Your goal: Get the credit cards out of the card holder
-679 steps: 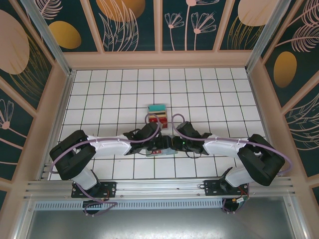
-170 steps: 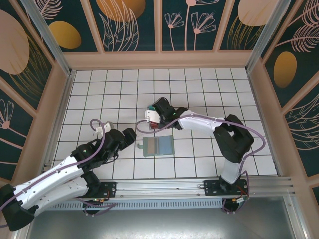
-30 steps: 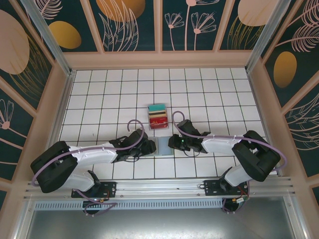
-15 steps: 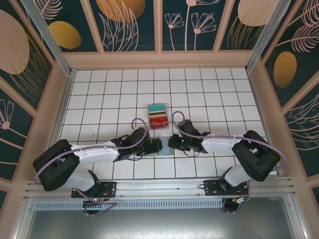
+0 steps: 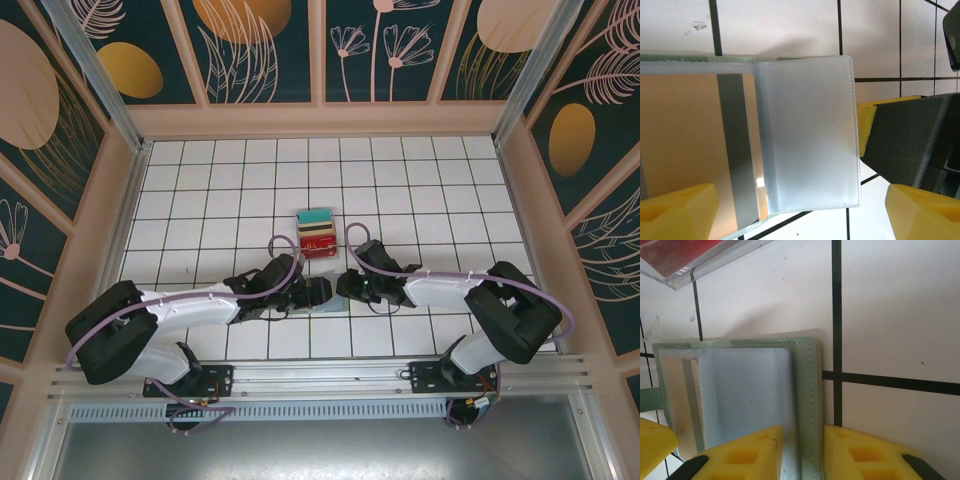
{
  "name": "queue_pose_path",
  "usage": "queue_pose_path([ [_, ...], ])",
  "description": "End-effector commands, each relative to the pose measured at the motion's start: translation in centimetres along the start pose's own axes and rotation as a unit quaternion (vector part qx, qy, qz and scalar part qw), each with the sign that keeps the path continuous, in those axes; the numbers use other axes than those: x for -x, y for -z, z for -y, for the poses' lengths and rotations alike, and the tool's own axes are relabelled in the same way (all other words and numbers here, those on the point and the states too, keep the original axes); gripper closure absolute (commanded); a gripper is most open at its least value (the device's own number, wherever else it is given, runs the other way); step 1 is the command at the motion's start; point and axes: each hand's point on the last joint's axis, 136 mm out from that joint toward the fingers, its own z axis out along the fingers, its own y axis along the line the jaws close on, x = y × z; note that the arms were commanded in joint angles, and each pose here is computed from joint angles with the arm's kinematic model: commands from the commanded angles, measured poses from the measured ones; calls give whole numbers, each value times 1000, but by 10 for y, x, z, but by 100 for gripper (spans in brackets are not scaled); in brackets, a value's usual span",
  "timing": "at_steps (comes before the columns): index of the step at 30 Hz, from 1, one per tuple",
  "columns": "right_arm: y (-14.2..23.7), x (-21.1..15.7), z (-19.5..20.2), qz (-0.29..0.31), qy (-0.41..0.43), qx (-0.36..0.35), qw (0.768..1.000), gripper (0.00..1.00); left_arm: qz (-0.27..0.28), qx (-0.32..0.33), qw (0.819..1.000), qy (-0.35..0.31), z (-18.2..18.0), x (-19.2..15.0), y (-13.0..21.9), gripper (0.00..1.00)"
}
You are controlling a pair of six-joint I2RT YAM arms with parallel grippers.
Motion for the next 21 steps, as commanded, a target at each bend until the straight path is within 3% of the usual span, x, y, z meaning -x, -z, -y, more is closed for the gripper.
queue_pose_path([
  [1, 1, -2, 10, 3, -6, -31, 999, 70, 25, 11, 1000, -6, 0, 9, 11, 16],
  [10, 34, 27, -17, 67, -8, 9, 998, 68, 50, 51, 997, 20, -38, 14, 26, 41],
  [17, 26, 24, -65, 35, 1, 94, 995, 81, 45, 71, 996, 17, -51, 16, 20, 72],
  [21, 12, 19, -84, 12, 6, 114, 993, 86, 42, 94, 994, 18, -64, 16, 17, 84],
])
